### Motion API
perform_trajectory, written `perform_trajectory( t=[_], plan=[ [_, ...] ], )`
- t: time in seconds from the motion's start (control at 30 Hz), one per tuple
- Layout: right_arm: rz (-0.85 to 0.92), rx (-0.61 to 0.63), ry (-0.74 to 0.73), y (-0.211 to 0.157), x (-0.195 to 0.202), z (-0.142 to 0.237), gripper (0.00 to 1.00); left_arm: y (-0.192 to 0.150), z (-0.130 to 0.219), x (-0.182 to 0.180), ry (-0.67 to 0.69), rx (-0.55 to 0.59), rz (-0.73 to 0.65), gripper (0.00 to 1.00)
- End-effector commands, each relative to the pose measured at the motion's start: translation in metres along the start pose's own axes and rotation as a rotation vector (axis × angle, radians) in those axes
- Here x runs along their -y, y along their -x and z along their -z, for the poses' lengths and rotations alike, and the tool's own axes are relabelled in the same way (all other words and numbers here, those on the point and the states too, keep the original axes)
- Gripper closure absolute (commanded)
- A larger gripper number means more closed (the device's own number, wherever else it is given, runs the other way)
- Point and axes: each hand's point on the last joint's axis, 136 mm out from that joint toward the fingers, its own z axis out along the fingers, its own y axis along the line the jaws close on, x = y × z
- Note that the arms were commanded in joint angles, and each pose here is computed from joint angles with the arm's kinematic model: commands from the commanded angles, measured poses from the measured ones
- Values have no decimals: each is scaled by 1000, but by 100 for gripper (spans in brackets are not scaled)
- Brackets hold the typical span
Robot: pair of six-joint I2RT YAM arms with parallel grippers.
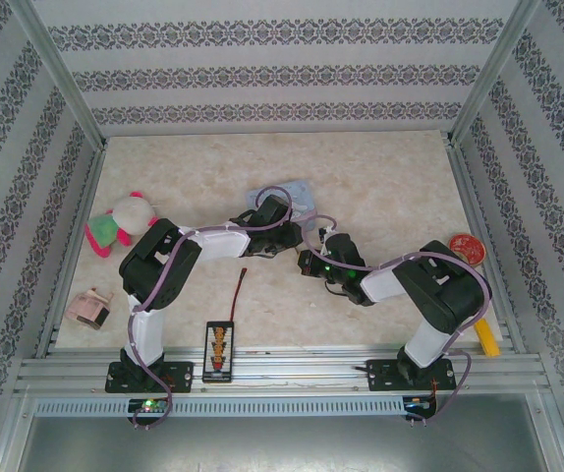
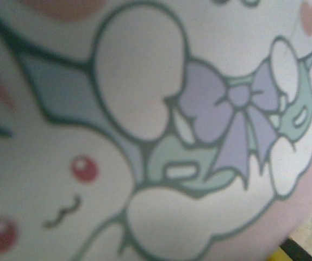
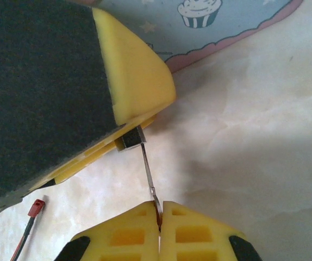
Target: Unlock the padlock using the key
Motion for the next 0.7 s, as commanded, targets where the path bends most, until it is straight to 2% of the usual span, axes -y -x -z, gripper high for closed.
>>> perform_trajectory(
  t=[0.0, 0.67],
  plan=[
    [5, 82, 59, 21, -15, -1, 100, -1, 3, 12, -49, -13, -16, 88],
    [9, 135, 36, 23, -9, 11, 100, -4, 1, 12, -58, -25, 11, 88]
  ],
)
